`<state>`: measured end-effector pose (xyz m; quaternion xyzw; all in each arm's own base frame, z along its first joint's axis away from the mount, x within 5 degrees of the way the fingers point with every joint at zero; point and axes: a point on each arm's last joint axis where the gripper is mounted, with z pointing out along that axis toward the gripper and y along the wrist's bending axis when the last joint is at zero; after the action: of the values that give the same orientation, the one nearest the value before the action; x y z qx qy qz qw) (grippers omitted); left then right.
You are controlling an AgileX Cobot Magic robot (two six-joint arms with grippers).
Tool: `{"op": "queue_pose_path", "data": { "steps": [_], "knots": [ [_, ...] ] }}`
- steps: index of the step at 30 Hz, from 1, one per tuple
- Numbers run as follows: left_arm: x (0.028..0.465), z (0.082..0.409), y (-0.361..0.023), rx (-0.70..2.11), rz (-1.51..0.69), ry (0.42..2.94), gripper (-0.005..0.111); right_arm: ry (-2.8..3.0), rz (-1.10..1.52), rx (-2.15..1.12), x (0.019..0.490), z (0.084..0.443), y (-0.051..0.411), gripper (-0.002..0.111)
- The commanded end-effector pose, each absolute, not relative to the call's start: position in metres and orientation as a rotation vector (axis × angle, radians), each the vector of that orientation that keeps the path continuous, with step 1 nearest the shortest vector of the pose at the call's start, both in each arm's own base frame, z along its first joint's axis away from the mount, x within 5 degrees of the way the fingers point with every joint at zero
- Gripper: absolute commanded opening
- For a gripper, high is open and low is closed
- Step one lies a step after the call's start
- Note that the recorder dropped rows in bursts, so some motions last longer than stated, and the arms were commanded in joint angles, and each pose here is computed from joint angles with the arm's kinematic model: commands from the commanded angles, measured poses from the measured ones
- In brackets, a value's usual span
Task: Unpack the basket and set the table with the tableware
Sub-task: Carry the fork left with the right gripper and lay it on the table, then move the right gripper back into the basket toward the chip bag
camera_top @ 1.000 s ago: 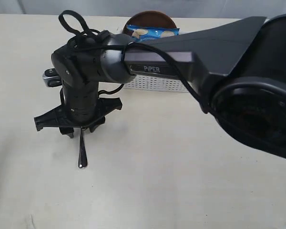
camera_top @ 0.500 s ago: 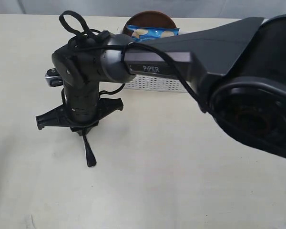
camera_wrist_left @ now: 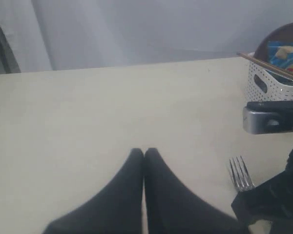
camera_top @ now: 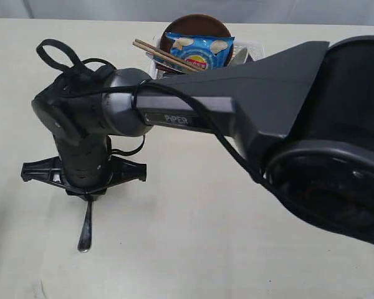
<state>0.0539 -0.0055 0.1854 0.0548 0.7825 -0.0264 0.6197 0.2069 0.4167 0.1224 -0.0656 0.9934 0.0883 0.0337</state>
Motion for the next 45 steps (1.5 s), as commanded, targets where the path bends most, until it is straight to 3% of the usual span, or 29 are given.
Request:
{"op": "queue_pose_path", "data": {
  "steps": [1,11,18,20,25,35,42,45],
  "knots": [
    [0.054,0.184,-0.005,0.123,-0.063,1.800,0.000,3.100,0.256,-0.109,0.201,0.116,0.417,0.000],
    [0.054,0.184,-0.005,0.123,-0.063,1.800,0.000,3.084,0.211,-0.107,0.204,0.115,0.414,0.001],
    [0.054,0.184,-0.005,0.123,-0.063,1.800,0.000,3.082,0.180,-0.201,0.211,0.116,0.408,0.038],
    [0.054,0.184,-0.005,0.123,-0.063,1.800,0.000,3.076,0.185,-0.225,0.215,0.119,0.406,0.043],
    [0.054,0.184,-0.005,0.123,-0.063,1.800,0.000,3.030,0.233,-0.302,0.233,0.139,0.396,0.043],
    [0.054,0.184,-0.005,0.123,-0.063,1.800,0.000,2.881,0.324,-0.464,0.279,0.216,0.348,0.043],
    [0.054,0.184,-0.005,0.123,-0.063,1.800,0.000,2.800,0.274,-0.516,0.321,0.235,0.303,0.043],
    [0.054,0.184,-0.005,0.123,-0.063,1.800,0.000,2.647,0.139,-0.633,0.340,0.237,0.292,0.043]
  ]
}}
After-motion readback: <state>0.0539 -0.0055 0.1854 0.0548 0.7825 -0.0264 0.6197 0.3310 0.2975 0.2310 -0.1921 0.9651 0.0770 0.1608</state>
